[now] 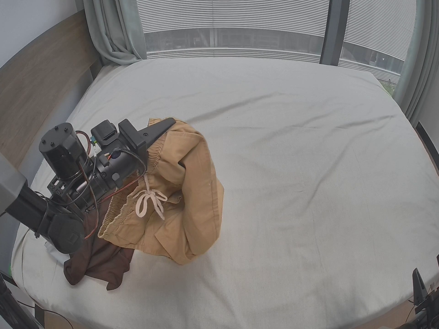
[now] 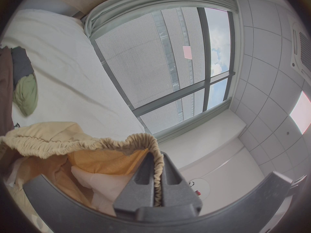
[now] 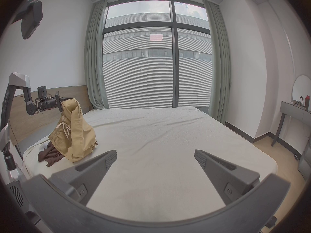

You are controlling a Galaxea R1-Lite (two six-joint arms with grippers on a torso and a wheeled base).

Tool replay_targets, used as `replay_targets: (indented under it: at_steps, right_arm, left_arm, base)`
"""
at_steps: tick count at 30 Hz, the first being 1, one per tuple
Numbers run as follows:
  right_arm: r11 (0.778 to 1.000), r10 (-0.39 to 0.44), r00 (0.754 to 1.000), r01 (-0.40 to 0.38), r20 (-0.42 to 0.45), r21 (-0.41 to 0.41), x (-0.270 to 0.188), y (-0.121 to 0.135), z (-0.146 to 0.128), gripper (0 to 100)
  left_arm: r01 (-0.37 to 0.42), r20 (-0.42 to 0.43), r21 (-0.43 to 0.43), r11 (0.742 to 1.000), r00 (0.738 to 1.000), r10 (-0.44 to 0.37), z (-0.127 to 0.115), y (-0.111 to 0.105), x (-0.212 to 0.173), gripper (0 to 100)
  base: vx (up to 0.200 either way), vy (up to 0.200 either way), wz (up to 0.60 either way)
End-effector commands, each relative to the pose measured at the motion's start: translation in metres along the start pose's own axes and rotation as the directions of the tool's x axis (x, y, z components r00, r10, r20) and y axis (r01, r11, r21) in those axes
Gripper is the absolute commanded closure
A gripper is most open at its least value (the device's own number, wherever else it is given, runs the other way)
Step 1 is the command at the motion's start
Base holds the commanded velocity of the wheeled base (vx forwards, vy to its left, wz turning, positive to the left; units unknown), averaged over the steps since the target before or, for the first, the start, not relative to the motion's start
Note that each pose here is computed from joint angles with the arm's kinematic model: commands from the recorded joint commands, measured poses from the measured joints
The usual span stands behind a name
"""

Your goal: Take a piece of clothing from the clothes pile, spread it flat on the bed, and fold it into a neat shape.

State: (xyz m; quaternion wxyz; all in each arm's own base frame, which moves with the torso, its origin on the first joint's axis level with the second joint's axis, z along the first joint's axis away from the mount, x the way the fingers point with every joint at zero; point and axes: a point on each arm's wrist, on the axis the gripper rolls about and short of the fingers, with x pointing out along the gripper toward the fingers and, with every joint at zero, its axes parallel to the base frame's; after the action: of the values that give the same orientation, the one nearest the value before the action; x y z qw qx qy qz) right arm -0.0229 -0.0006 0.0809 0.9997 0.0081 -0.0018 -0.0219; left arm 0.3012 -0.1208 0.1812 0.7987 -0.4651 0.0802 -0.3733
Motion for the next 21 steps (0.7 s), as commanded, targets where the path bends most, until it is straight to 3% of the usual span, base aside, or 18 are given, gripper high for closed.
replay_targets:
  at_steps: [1, 3, 7, 15, 19, 21]
  right_arm:
    - [1.0, -0.001, 1.0, 0.001, -0.002, -0.001, 0.0, 0.0, -0.005, 0]
    - [1.0, 0.001, 1.0, -0.001, -0.003, -0.001, 0.0, 0.0, -0.005, 0]
    - [1.0, -0.001, 1.0, 0.001, -0.002, -0.001, 0.0, 0.0, -0.005, 0]
    - [1.0, -0.001, 1.0, 0.001, -0.003, -0.001, 0.0, 0.0, -0.005, 0]
    - [1.0, -0.001, 1.0, 0.001, -0.003, -0.002, 0.0, 0.0, -0.005, 0]
    - [1.0, -0.001, 1.0, 0.001, -0.003, -0.002, 0.0, 0.0, -0.005, 0]
  left_arm:
    - [0.034, 0.002, -0.01, 0.999, 0.999, -0.034, -0.005, -0.014, 0.008, 100]
    - [0.033, 0.002, -0.011, 0.999, 0.999, -0.033, -0.005, -0.014, 0.008, 100]
    - [0.058, -0.003, -0.096, 0.994, 0.998, -0.059, -0.015, -0.024, 0.015, 100]
    - [0.057, -0.039, -0.111, 0.992, 0.997, -0.061, -0.025, -0.029, 0.017, 100]
    - [0.088, -0.05, -0.126, 0.988, 0.994, -0.095, -0.031, -0.038, 0.023, 100]
    - [0.119, -0.042, -0.173, 0.978, 0.991, -0.128, -0.036, -0.05, 0.032, 100]
  base:
    - [0.0, 0.0, 0.0]
    - [0.0, 0.0, 0.0]
    - [0.0, 0.0, 0.0]
    - [0.0, 0.0, 0.0]
    - [0.0, 0.0, 0.0]
    - [0.0, 0.0, 0.0]
